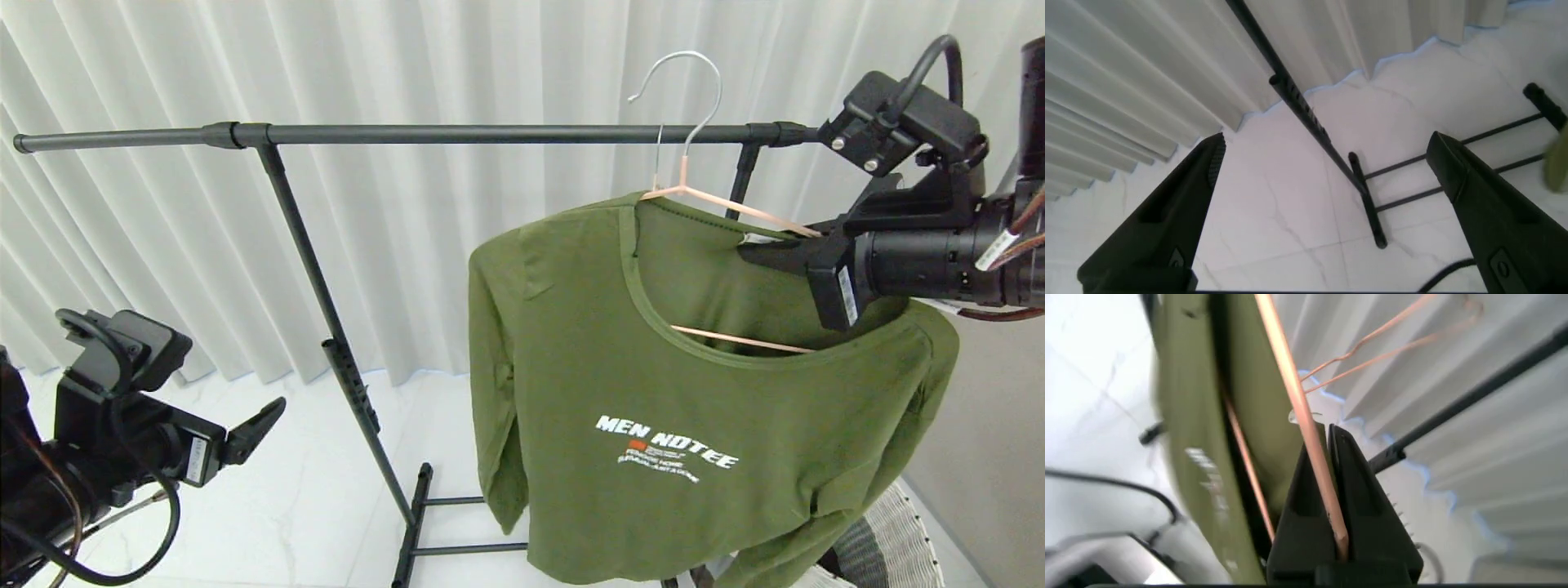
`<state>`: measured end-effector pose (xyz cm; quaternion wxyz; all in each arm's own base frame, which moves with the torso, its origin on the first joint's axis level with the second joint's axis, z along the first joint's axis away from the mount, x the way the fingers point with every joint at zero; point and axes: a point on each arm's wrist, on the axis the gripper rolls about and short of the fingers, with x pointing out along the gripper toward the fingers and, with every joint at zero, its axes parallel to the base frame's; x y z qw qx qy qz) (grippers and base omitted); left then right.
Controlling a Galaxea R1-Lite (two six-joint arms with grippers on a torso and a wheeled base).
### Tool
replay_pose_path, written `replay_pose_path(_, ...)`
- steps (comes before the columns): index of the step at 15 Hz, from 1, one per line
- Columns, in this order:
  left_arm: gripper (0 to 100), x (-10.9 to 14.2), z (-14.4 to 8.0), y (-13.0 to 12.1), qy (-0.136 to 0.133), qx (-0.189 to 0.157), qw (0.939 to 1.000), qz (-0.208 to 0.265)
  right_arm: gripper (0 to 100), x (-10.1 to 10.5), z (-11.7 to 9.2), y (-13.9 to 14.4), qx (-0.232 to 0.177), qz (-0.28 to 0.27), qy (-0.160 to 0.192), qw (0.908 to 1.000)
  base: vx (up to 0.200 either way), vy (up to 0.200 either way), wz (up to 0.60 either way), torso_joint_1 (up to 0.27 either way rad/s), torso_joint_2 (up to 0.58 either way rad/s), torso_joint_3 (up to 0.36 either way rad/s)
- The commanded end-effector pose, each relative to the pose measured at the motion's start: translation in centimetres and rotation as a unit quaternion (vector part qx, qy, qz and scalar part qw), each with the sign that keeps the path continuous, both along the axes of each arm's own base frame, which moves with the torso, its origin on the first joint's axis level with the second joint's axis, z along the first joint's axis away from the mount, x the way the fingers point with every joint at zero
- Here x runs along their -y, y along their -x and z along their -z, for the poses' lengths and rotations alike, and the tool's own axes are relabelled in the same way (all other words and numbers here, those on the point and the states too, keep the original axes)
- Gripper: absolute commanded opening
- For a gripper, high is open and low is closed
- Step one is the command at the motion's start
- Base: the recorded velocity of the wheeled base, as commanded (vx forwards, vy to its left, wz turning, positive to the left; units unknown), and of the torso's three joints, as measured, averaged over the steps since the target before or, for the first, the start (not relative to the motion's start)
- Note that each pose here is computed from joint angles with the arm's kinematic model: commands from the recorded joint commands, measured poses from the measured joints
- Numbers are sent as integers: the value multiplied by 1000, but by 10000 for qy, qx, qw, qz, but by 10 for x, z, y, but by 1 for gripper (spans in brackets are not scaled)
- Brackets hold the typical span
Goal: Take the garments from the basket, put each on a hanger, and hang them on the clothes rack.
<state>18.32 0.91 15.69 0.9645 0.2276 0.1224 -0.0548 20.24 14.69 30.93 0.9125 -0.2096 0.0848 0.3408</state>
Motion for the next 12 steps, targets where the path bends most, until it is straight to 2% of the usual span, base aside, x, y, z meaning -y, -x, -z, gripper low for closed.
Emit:
replay_pose_path(1, 100, 0, -5, 5, -26, 171, 9999, -13, 0, -4, -3, -4, -164, 313, -118, 9993, 0, 0, 0, 0, 0, 0)
replay_pose_path(3, 100, 0, -6, 4, -36, 209, 9998, -4, 0, -8, -5, -4, -332, 499, -395, 9974, 0, 0, 0, 0, 0, 0)
replay_pose_path(6, 100, 0, -6, 4, -67, 203, 9998, -4, 0, -9, -4, -3, -414, 589, -453, 9964, 0, 0, 0, 0, 0, 0)
replay_pose_path(12, 100, 2, -6, 4, -132, 199, 9997, 59, 0, -12, -2, -7, -443, 592, -428, 9963, 0, 200, 0, 2, 3, 2)
